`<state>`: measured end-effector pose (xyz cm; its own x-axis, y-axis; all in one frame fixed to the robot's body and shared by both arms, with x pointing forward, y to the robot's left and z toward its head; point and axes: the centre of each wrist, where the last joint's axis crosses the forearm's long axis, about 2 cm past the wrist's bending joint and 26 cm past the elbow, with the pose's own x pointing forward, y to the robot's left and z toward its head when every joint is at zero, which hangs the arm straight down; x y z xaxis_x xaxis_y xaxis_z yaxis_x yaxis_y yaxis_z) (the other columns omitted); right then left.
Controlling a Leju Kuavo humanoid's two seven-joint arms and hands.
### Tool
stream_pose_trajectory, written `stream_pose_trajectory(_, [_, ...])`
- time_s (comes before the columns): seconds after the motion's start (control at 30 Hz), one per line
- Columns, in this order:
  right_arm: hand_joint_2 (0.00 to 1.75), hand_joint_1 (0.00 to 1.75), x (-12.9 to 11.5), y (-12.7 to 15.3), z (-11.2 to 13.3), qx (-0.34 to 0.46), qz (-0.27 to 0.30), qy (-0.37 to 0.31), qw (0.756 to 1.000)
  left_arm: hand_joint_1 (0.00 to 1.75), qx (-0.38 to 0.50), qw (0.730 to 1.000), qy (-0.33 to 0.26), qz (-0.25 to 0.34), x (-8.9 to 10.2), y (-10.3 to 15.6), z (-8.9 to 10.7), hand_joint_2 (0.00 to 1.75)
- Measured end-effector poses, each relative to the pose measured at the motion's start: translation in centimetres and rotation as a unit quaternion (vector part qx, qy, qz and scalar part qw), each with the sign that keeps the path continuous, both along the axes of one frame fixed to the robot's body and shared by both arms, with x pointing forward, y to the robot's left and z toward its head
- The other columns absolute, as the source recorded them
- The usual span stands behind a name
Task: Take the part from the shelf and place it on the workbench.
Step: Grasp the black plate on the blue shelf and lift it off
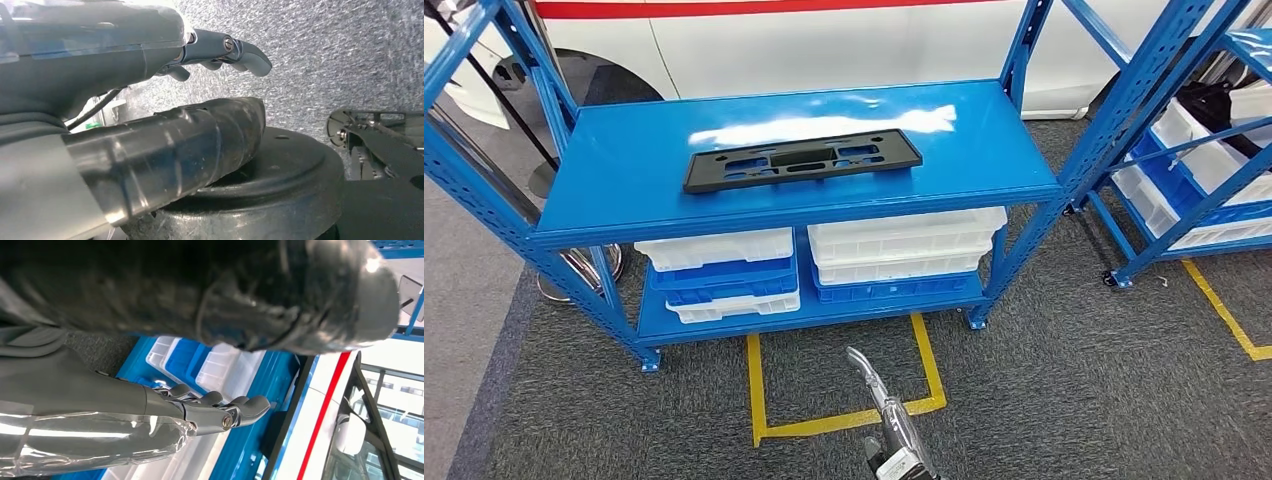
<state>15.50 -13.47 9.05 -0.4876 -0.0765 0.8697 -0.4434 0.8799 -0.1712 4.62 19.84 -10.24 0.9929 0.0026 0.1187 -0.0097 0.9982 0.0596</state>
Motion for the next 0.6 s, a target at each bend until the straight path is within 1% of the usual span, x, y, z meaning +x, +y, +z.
stream_pose_trajectory(0.2, [0.0,0.0,-0.69,-0.38,0.08,0.002,0.005,0.003,1.0,0.0,-0.001,1.0,-0.004,0.001,0.07,-0.03,0.01,0.0])
stream_pose_trajectory(0.37, [0.0,0.0,-0.53,-0.41,0.35,-0.01,0.004,-0.013,1.0,0.0,-0.002,1.0,-0.004,0.001,0.03,-0.02,0.0,0.0])
stream_pose_trajectory(0.6, [0.0,0.0,-0.49,-0.45,0.39,-0.017,0.005,-0.017,1.0,0.0,-0.002,1.0,-0.004,0.002,0.08,0.04,0.0,0.0])
